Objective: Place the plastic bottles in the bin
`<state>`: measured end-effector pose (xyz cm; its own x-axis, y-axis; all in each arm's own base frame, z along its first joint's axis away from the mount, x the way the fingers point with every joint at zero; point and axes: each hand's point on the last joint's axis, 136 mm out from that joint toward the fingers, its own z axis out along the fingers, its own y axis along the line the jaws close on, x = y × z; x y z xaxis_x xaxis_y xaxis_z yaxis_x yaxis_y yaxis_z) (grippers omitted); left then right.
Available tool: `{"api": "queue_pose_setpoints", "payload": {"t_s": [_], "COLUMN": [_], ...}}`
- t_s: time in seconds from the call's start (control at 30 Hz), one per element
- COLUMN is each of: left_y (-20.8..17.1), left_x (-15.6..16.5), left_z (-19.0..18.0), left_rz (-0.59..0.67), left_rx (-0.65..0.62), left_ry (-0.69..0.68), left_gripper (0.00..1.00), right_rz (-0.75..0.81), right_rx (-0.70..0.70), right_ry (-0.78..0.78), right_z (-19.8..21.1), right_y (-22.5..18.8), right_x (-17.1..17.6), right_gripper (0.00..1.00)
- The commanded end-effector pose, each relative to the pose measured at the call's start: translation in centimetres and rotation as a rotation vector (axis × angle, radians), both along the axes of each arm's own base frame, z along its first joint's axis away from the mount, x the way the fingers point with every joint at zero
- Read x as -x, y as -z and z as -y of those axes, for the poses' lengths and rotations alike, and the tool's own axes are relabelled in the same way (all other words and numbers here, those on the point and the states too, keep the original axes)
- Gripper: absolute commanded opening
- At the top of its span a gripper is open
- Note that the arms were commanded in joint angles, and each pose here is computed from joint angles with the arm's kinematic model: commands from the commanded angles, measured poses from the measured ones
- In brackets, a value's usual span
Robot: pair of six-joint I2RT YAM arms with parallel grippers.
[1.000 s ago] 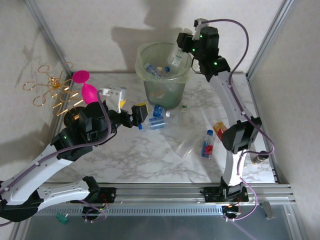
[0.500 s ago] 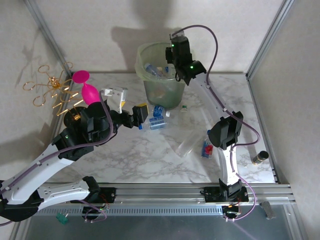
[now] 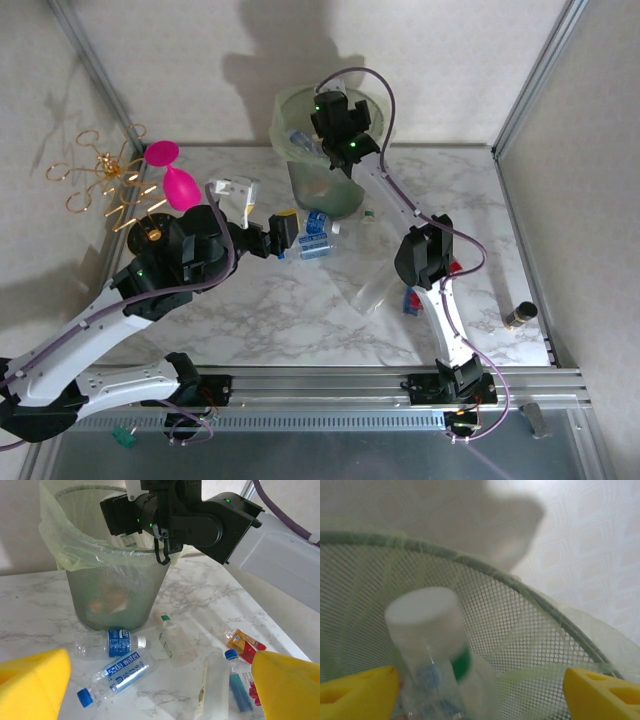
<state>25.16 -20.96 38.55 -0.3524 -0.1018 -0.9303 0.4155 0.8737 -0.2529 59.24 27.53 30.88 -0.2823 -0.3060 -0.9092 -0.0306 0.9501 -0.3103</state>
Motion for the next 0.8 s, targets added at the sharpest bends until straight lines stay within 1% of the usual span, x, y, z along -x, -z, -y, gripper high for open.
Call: {"api": "queue_pose_setpoints", "payload": {"t_s": [0.0,0.13,0.33,0.4,0.57,0.63,0.7,0.77], "left_y": [0.3,0.2,-0.4,-0.5,-0.7,-0.8,-0.6,-0.1], "left_x": [-0.3,-0.4,-0.2,0.0,0.6,0.9,1.3,1.6], "left_z": [0.1,0.1,-0.5,-0.7,-1.0,-1.2,-1.3,-1.3], "left_rz": [0.005,0.011,0.021,0.022,0.014,0.013,0.005,-0.014], "left_rx": [-0.012,-0.010,0.003,0.012,0.047,0.059,0.062,0.052], "left_ry": [-0.009,-0.015,-0.025,-0.028,-0.018,-0.013,0.003,0.016], "left_gripper": [0.93,0.93,0.93,0.93,0.93,0.93,0.92,0.93], "right_rz": [0.096,0.114,0.112,0.104,0.088,0.071,0.054,0.038], "right_rx": [-0.103,-0.160,-0.267,-0.304,-0.397,-0.443,-0.496,-0.549], "right_ry": [-0.060,-0.133,-0.244,-0.306,-0.410,-0.447,-0.465,-0.469], "right_z": [-0.7,-1.2,-1.7,-2.2,-2.3,-2.1,-1.4,-0.4], "right_y": [-5.5,-7.8,-10.4,-11.3,-13.6,-13.9,-14.1,-13.9], "right_x": [1.4,2.5,4.3,5.4,8.8,10.6,12.7,14.8], "right_gripper": [0.85,0.81,0.57,0.54,0.54,0.56,0.59,0.60]}}
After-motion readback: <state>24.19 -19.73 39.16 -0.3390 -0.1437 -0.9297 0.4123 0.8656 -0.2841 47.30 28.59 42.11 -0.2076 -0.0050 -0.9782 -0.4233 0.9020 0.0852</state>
